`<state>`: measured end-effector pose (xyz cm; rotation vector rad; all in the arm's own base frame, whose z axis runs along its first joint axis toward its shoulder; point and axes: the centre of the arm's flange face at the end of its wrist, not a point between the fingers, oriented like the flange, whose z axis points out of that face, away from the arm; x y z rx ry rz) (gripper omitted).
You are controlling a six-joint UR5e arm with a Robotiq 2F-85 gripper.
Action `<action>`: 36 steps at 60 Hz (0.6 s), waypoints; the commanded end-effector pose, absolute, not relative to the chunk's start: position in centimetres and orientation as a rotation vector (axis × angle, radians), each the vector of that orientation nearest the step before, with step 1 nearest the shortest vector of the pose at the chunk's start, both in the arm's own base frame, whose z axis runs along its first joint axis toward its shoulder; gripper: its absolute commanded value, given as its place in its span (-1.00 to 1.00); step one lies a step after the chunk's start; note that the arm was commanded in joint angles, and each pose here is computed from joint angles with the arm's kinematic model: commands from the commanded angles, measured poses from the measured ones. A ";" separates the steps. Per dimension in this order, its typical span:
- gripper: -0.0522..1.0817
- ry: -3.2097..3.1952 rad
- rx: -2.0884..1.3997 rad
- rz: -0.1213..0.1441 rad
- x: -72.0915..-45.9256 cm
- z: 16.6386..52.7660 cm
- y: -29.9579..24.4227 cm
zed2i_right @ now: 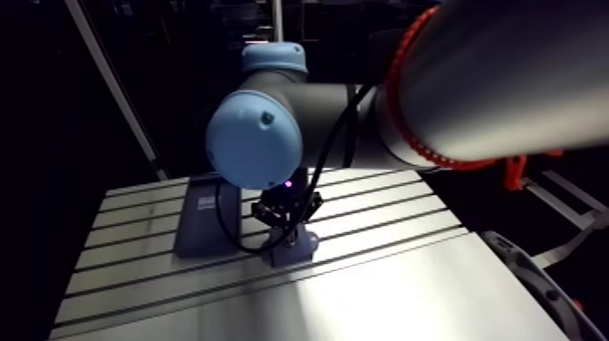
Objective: Pick up the bearing and press it into the housing until flush.
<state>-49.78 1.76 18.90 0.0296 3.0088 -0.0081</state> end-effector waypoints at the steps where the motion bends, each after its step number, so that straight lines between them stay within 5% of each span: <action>1: 0.87 3.008 0.033 -0.008 -49.6 18.8 1.7; 36: 0.88 3.043 0.027 0.010 -49.4 18.6 1.6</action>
